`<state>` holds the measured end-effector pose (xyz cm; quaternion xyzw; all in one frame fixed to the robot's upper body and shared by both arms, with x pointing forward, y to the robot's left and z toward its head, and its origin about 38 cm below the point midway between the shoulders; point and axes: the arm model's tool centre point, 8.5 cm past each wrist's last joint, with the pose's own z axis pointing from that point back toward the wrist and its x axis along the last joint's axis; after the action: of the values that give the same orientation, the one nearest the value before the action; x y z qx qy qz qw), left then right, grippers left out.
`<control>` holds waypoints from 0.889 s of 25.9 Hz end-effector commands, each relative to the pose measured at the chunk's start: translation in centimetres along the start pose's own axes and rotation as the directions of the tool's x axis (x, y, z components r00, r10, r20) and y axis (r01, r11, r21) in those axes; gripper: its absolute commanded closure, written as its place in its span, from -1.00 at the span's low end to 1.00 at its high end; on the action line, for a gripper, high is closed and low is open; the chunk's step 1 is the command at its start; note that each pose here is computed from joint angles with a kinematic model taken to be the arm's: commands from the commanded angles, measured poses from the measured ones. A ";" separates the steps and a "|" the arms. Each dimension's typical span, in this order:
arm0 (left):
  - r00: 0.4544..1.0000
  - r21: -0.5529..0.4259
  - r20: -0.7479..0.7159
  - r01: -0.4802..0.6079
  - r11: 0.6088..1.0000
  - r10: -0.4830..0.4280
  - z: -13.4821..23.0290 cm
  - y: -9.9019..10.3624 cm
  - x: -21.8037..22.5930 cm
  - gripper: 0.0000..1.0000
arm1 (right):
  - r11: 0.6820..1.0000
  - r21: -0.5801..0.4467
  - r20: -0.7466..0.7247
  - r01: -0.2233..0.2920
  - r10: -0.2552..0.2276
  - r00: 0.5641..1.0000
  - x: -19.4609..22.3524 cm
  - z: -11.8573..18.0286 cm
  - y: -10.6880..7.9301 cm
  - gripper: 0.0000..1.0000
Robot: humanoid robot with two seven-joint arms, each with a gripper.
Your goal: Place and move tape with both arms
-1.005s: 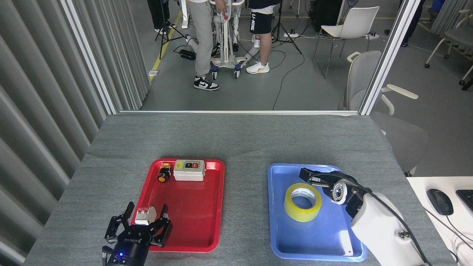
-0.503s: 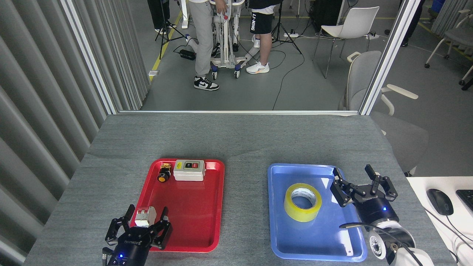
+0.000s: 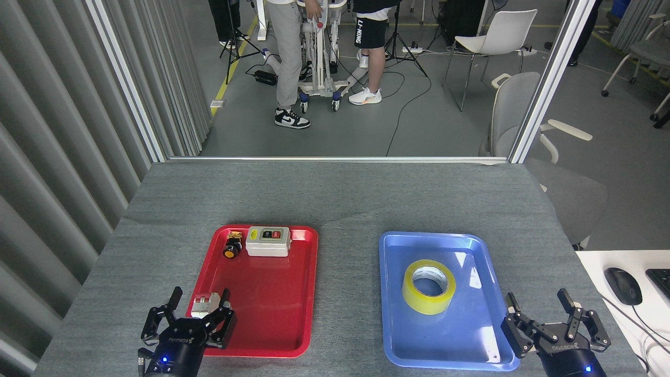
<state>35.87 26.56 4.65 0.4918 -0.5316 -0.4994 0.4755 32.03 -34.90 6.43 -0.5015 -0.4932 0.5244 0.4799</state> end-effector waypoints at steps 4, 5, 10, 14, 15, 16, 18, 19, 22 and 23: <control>1.000 -0.003 -0.003 0.003 1.000 -0.003 0.2 -0.1 -0.1 -1.00 | 1.000 -0.006 -0.044 0.025 -0.025 0.999 -1.4 1.0 -0.1 -1.00; 1.000 -0.003 -0.003 0.002 1.000 -0.002 0.2 -0.1 -0.1 -1.00 | 1.000 -0.003 -0.047 0.025 -0.025 0.999 -1.5 1.2 0.1 -1.00; 1.000 -0.008 -0.016 0.001 1.000 -0.001 0.4 -0.3 -0.5 -1.00 | 1.000 -0.012 -0.052 0.020 -0.020 0.998 -1.8 1.5 0.1 -1.00; 1.000 -0.005 -0.028 -0.007 1.000 0.007 0.4 -0.2 -0.8 -1.00 | 1.000 -0.013 -0.054 0.019 -0.020 0.998 -1.9 1.6 0.0 -1.00; 1.000 -0.005 -0.028 -0.009 1.000 0.009 0.4 -0.2 -0.8 -1.00 | 1.000 -0.011 -0.053 0.021 -0.022 0.998 -1.8 1.6 0.1 -1.00; 1.000 -0.003 -0.028 -0.009 1.000 0.009 0.4 -0.1 -0.8 -1.00 | 1.000 -0.009 -0.052 0.022 -0.022 0.998 -1.7 1.6 0.2 -1.00; 1.000 -0.003 -0.026 -0.009 1.000 0.009 0.4 -0.1 -0.8 -1.00 | 1.000 -0.009 -0.051 0.022 -0.022 0.998 -1.7 1.6 0.2 -1.00; 1.000 -0.003 -0.028 -0.009 1.000 0.009 0.4 -0.1 -0.8 -1.00 | 1.000 -0.008 -0.052 0.022 -0.022 0.998 -1.7 1.7 0.2 -1.00; 1.000 -0.003 -0.028 -0.009 1.000 0.009 0.4 -0.1 -0.8 -1.00 | 1.000 -0.008 -0.052 0.020 -0.021 0.998 -1.8 1.7 0.2 -1.00; 1.000 -0.005 -0.028 -0.008 1.000 0.007 0.4 -0.2 -0.9 -1.00 | 1.000 -0.008 -0.052 0.020 -0.021 0.998 -1.8 1.7 0.2 -1.00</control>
<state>35.53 27.42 4.46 0.4955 -0.5262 -0.4916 0.4858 30.45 -36.73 6.32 -0.5114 -0.4881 0.5041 0.4960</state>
